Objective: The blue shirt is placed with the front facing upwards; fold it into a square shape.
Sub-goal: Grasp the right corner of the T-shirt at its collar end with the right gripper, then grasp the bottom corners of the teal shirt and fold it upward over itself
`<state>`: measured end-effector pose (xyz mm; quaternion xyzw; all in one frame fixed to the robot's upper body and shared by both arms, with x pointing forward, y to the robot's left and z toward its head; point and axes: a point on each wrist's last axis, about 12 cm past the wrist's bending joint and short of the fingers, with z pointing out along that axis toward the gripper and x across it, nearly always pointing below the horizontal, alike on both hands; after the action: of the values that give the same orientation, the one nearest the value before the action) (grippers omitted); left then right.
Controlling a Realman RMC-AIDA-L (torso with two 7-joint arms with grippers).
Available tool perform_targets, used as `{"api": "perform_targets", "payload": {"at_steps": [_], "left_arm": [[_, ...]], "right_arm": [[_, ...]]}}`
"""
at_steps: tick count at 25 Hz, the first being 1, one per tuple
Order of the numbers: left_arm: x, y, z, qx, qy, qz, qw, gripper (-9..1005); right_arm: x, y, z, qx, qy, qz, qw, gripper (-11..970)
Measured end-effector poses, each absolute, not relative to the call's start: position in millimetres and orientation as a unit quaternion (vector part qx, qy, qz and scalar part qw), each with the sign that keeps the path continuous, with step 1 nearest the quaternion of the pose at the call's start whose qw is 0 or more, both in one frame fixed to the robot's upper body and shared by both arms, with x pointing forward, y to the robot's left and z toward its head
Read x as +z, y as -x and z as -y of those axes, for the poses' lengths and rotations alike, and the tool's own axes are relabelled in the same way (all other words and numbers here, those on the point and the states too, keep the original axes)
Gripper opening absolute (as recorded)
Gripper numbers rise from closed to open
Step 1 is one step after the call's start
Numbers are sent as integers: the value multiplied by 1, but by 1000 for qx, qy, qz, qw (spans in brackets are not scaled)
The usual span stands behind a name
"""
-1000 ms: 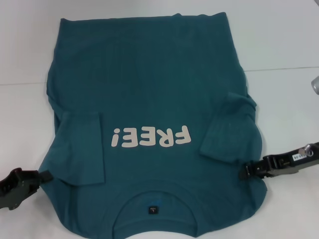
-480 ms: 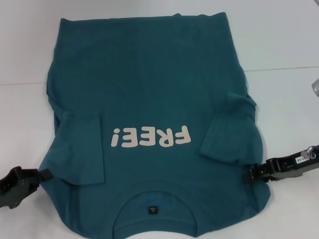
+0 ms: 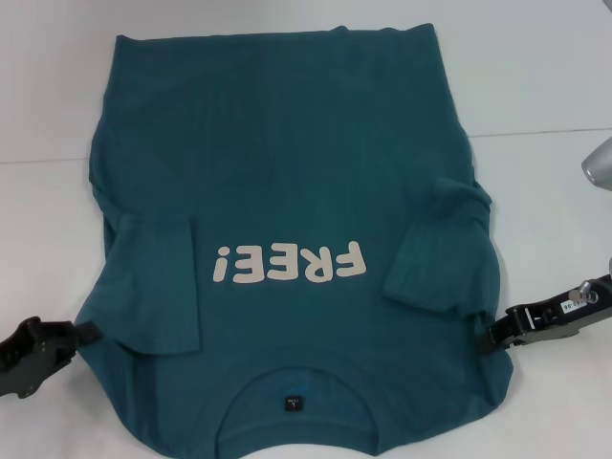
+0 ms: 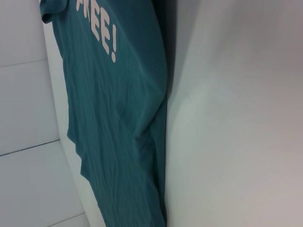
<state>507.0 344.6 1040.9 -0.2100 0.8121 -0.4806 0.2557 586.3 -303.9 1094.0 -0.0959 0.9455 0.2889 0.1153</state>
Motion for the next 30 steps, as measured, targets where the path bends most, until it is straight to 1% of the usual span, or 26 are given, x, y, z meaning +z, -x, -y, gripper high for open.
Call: {"api": "perform_targets", "payload": {"at_steps": [4, 7, 12, 17, 21, 26, 30], "left_arm": [[1041, -507, -345, -480, 210, -812, 256, 42], [1041, -507, -344, -480, 209, -813, 255, 42], [1041, -507, -343, -480, 197, -818, 249, 41], [1045, -505, -343, -479, 170, -826, 242, 41], [1051, -499, -349, -471, 138, -842, 222, 41], [1057, -488, -355, -466, 106, -857, 192, 41], [1059, -478, -360, -462, 92, -865, 173, 42]], "right_arm": [[1094, -586, 304, 289, 96, -946, 115, 387], [1094, -585, 305, 290, 98, -945, 115, 157], [1093, -581, 306, 296, 103, -943, 112, 43], [1096, -572, 315, 304, 110, -941, 100, 43], [1100, -560, 331, 300, 102, -944, 96, 43], [1102, -549, 351, 290, 89, -949, 90, 43], [1103, -542, 359, 292, 89, -949, 78, 43]]}}
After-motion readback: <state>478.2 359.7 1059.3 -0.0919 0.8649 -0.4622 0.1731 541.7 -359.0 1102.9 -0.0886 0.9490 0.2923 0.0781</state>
